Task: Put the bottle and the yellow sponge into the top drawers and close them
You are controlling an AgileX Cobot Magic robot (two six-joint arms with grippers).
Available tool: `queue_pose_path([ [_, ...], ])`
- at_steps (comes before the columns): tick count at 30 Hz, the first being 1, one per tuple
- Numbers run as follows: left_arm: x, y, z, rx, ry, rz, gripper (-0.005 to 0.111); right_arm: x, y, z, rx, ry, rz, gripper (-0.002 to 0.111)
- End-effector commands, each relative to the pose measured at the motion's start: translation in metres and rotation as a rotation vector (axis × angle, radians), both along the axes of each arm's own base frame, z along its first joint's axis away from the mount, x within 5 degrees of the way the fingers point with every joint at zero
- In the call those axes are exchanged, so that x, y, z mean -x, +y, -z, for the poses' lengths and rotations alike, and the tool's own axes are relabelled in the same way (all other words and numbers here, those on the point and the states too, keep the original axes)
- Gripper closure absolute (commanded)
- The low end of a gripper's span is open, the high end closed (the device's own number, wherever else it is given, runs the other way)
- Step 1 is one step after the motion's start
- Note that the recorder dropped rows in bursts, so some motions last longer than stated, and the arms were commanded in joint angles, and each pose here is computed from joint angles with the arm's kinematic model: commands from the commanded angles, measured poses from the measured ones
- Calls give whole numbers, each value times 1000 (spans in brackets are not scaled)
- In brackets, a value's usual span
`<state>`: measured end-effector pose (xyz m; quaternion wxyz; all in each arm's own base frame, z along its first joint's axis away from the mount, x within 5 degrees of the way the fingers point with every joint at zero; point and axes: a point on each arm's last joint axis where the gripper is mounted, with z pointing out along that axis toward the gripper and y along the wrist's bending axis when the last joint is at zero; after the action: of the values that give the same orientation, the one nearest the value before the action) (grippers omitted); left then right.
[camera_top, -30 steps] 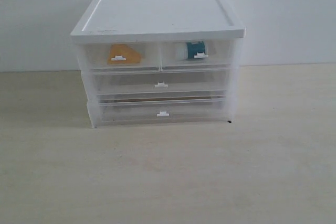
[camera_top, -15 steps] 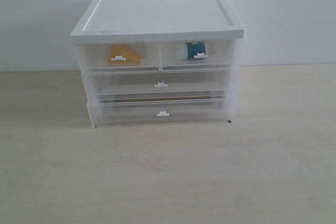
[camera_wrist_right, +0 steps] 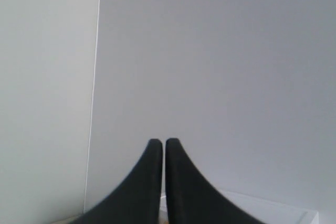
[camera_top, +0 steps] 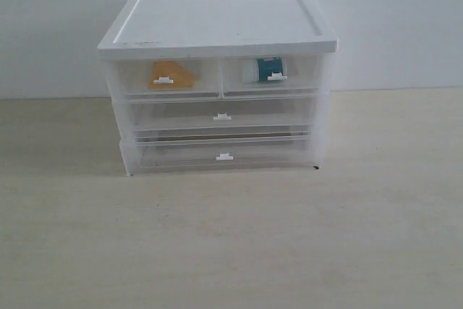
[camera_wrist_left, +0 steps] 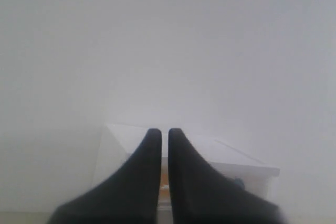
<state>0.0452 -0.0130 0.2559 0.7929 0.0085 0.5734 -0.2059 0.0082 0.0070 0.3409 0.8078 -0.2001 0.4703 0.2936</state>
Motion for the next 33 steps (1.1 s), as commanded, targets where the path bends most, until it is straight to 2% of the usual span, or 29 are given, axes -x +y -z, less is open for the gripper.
queue_pose_path([
  [1,-2,9,1,145,30,-148,103,0,0,1,-1,-2,2,108],
  [3,-2,13,1,179,28,-213,103,0,0,1,-2,-1,1,108],
  [7,-2,17,2,159,23,-306,103,0,0,1,-2,-1,1,108],
  [9,-3,16,5,81,30,-321,103,0,0,1,-2,-1,1,108],
  [12,-6,17,18,-101,52,-393,103,0,0,1,-2,-1,1,108],
  [15,-8,20,28,-170,93,-457,103,0,0,1,-2,-1,1,108],
  [18,-11,22,48,-218,309,-458,103,0,0,1,-2,-1,1,108],
  [19,-10,22,54,-256,369,-457,103,0,0,1,-2,-1,1,108],
  [21,-9,22,68,-400,521,-435,103,0,0,1,-2,-1,1,108],
  [22,-8,22,71,-428,554,-429,103,0,0,1,-2,-1,1,108],
  [23,-8,22,72,-435,556,-427,103,0,0,1,-2,-1,1,108],
  [27,-9,20,71,-291,555,-396,103,0,0,1,-2,-1,1,108],
  [33,-9,20,71,-293,554,-399,103,0,0,1,-2,-1,1,108],
])
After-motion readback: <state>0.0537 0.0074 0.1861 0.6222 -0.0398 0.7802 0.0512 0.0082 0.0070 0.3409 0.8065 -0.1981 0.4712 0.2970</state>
